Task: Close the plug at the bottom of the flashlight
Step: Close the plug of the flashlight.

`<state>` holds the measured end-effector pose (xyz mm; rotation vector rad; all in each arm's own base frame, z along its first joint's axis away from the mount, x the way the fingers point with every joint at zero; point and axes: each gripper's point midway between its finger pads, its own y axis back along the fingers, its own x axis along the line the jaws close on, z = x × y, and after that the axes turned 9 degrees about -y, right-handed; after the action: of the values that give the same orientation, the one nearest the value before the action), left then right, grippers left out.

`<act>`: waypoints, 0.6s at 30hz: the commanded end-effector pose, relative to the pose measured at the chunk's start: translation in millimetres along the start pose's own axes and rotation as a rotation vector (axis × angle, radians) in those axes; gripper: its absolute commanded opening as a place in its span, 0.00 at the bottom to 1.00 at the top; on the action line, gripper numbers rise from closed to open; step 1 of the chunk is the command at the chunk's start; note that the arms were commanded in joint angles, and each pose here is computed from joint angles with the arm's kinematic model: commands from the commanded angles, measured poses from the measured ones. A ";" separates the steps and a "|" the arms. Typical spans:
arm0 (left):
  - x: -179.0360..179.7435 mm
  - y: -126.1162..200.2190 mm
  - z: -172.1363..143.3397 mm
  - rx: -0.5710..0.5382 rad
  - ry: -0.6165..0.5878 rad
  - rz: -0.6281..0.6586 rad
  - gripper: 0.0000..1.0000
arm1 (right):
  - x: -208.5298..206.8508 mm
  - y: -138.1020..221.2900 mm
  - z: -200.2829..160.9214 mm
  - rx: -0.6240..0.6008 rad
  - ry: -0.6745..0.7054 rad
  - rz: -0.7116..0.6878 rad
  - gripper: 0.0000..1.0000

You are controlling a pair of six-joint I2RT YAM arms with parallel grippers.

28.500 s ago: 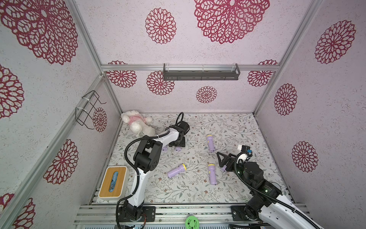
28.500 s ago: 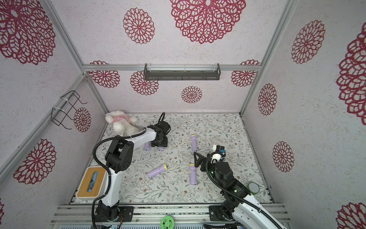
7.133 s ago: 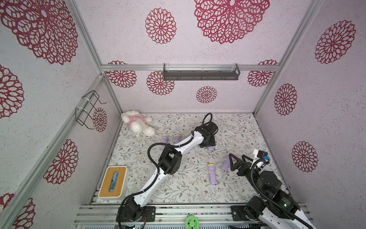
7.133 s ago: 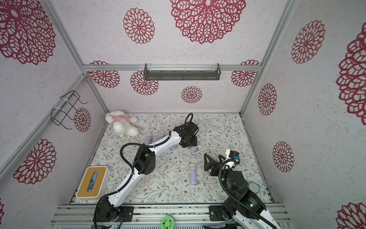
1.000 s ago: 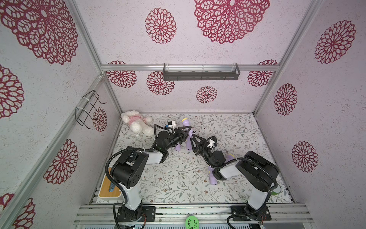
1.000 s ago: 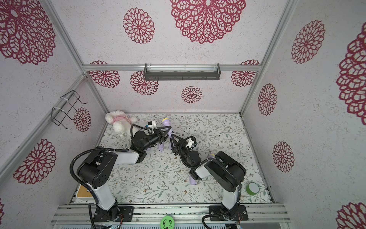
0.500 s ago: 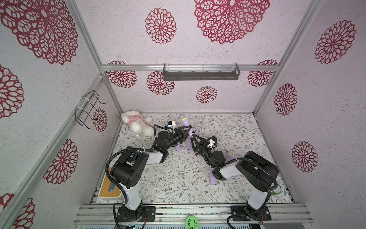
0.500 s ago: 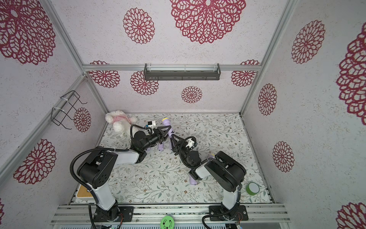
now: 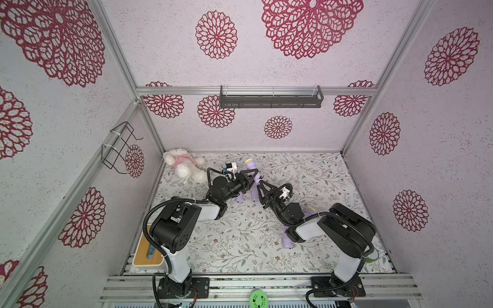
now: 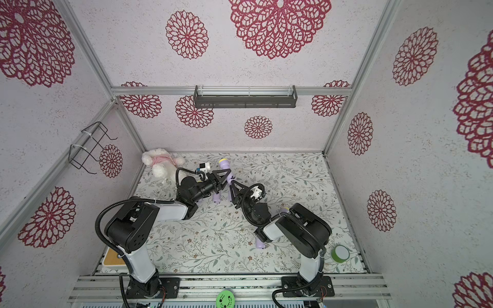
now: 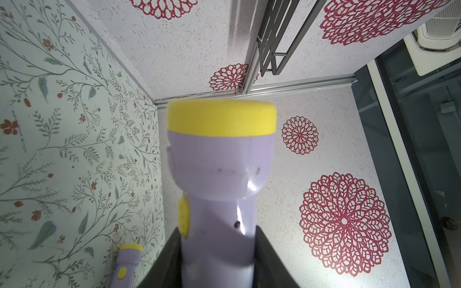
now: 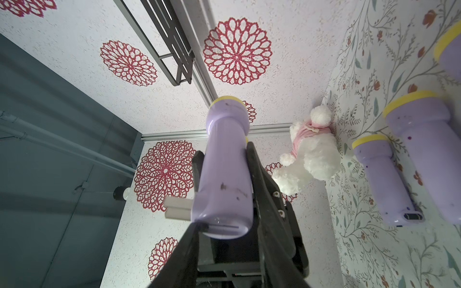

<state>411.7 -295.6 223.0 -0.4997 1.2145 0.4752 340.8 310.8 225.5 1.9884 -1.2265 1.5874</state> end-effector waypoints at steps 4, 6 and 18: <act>-16.7 -2.1 -5.0 0.009 -0.014 -0.073 0.00 | 31.6 -1.1 -8.7 0.020 -0.029 0.124 0.39; -17.6 -2.4 -5.8 0.011 -0.014 -0.076 0.00 | 32.5 -0.5 -8.8 0.019 -0.029 0.126 0.39; -22.3 -4.1 -10.9 0.025 -0.014 -0.096 0.00 | 36.2 -2.5 -8.0 0.016 -0.023 0.137 0.35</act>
<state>410.7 -297.2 225.1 -0.5087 1.2112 0.4660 341.1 308.6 229.0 1.9803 -1.2533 1.5870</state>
